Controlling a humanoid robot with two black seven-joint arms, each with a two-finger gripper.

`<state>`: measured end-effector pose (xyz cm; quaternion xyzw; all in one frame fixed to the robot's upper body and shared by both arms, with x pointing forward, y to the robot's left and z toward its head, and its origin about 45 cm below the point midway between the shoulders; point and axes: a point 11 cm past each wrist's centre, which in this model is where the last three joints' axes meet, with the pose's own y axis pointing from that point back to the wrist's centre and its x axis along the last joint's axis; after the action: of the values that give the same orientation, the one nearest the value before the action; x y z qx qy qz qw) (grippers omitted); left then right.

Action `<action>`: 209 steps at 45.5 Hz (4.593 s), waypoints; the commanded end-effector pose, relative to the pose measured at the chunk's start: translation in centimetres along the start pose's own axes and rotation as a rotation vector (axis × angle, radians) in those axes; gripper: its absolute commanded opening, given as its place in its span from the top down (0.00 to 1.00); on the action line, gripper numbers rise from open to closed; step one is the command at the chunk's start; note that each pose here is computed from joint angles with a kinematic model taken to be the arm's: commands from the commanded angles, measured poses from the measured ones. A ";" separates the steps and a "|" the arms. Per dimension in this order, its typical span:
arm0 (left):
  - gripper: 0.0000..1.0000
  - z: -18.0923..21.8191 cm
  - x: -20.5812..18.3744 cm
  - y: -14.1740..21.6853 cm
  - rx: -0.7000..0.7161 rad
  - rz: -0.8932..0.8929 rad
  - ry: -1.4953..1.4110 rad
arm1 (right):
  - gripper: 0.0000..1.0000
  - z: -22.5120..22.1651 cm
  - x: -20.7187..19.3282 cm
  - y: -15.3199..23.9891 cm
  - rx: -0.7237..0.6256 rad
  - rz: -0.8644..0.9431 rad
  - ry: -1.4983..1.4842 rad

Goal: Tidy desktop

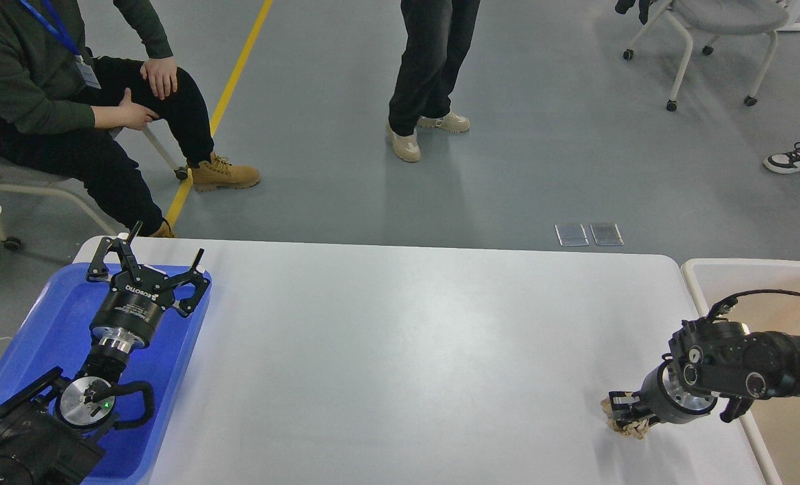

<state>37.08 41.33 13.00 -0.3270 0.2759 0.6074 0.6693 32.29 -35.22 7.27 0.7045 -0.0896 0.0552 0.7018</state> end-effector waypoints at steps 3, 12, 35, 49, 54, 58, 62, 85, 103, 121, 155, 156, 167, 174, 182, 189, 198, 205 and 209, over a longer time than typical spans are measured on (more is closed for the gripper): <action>0.01 0.0 0.0 0.0 0.000 0.000 -0.001 | 1.00 0.5 0.0 0.0 -0.012 0.012 0.009; 0.01 0.0 0.0 0.0 0.001 0.000 0.001 | 1.00 1.1 0.9 0.9 0.010 0.031 -0.017; 0.01 0.0 0.0 0.0 0.002 0.000 -0.001 | 1.00 5.4 6.7 11.7 -0.016 0.053 -0.056; 0.01 0.0 0.1 0.1 0.001 0.001 -0.001 | 1.00 6.9 11.8 23.5 -0.093 0.111 -0.029; 0.01 0.0 0.1 0.1 0.001 0.001 -0.001 | 1.00 7.0 12.5 27.1 -0.118 0.143 -0.013; 0.01 0.0 0.1 0.1 0.002 0.001 -0.001 | 1.00 6.8 13.3 29.7 -0.132 0.192 -0.002; 0.01 0.0 0.1 0.1 0.002 0.001 -0.001 | 1.00 7.0 13.6 31.0 -0.139 0.222 -0.005; 0.01 0.0 0.1 0.1 0.002 0.003 0.000 | 1.00 13.1 13.3 33.6 -0.189 0.318 -0.166; 0.01 0.1 0.1 0.1 0.001 0.003 -0.002 | 1.00 24.3 15.6 29.6 -0.222 0.897 -0.717; 0.01 0.1 0.1 0.1 -0.001 0.002 -0.002 | 1.00 24.8 13.1 17.2 -0.164 1.065 -1.230; 0.01 0.0 0.1 0.0 -0.001 0.001 0.000 | 1.00 19.1 4.3 2.6 -0.049 0.825 -1.718; 0.01 0.0 0.1 0.0 -0.001 0.003 -0.001 | 1.00 19.1 4.1 2.5 -0.048 0.823 -1.726; 0.01 0.1 0.1 0.0 -0.002 0.003 -0.001 | 1.00 20.4 1.4 1.5 -0.097 0.810 -1.758; 0.01 0.1 0.1 0.0 -0.002 0.001 0.000 | 1.00 21.0 0.9 1.6 -0.102 0.818 -1.794; 0.01 0.0 0.1 0.0 -0.001 0.001 0.000 | 0.51 21.1 0.7 1.5 -0.101 0.820 -1.802; 0.01 0.0 0.1 0.0 -0.001 0.003 -0.001 | 0.00 20.7 1.3 1.6 -0.085 0.811 -1.783; 0.01 0.0 0.1 0.1 0.001 0.003 -0.001 | 0.00 20.8 2.3 2.4 -0.061 0.824 -1.774; 0.01 0.0 0.0 0.0 0.000 0.001 -0.001 | 0.00 21.3 3.3 3.4 -0.052 0.840 -1.750; 0.01 0.0 0.0 0.0 0.000 0.001 -0.001 | 0.00 21.0 4.1 3.9 -0.055 0.843 -1.691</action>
<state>37.06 41.40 12.99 -0.3265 0.2758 0.6085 0.6686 33.23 -56.31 10.25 0.3869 -0.8248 -0.2517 0.3266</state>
